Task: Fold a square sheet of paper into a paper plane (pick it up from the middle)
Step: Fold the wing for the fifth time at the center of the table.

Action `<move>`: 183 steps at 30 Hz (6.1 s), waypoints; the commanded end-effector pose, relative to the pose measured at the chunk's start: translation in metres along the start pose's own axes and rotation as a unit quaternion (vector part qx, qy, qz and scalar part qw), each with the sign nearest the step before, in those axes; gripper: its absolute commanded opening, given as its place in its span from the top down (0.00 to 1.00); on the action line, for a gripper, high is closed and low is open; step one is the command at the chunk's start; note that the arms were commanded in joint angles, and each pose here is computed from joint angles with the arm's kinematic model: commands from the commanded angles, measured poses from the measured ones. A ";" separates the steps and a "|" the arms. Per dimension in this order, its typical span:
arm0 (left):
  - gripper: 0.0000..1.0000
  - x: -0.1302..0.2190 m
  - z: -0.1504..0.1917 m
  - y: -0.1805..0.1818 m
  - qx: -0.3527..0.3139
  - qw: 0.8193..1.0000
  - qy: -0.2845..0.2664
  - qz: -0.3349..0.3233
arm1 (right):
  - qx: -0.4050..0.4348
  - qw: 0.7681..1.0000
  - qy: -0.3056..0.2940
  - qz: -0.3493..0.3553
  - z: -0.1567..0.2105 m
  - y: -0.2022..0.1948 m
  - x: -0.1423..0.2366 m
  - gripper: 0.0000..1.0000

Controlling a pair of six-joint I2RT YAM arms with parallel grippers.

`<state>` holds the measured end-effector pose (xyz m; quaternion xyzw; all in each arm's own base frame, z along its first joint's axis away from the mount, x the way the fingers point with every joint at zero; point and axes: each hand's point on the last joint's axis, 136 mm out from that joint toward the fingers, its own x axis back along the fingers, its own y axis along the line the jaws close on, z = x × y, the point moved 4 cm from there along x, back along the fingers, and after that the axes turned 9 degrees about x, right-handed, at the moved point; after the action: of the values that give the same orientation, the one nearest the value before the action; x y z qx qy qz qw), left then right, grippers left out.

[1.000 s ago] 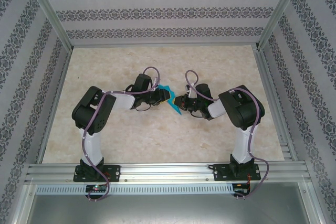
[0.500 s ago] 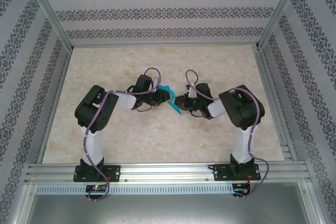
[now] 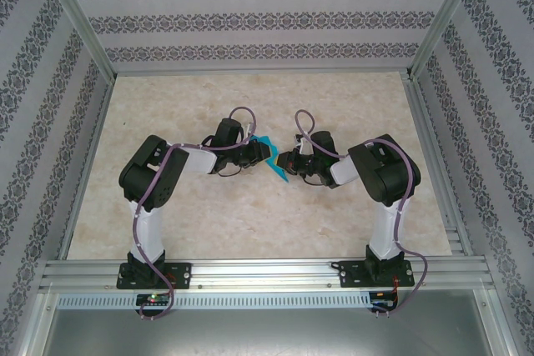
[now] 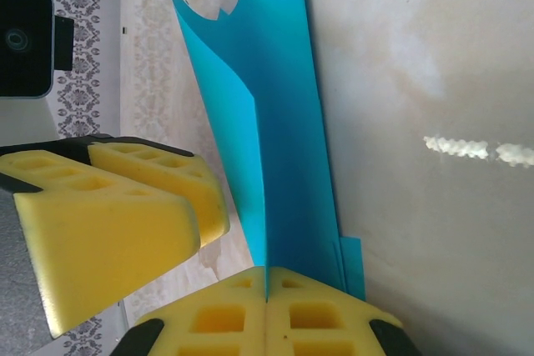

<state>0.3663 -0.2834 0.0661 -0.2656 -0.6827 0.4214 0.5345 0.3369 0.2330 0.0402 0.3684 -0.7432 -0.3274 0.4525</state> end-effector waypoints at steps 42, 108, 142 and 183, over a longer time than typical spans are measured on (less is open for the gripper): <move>0.89 -0.015 -0.003 0.047 0.063 0.987 0.005 -0.144 | 0.042 0.995 0.062 0.068 0.011 0.000 0.016 0.80; 0.85 -0.028 0.018 0.021 0.019 0.991 0.037 -0.126 | -0.009 0.991 0.098 0.095 0.030 0.003 0.032 0.83; 0.81 -0.029 0.035 -0.002 -0.006 0.993 0.065 -0.102 | -0.034 0.978 0.143 0.151 0.053 -0.030 0.028 0.94; 0.83 -0.032 0.036 0.045 0.053 0.967 0.070 -0.241 | 0.107 0.973 0.126 0.160 0.037 0.041 0.042 0.90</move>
<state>0.3490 -0.3161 0.0511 -0.1684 -0.6609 0.3357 0.6497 0.2792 0.2192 0.0888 0.3333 -0.7648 -0.1455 0.5318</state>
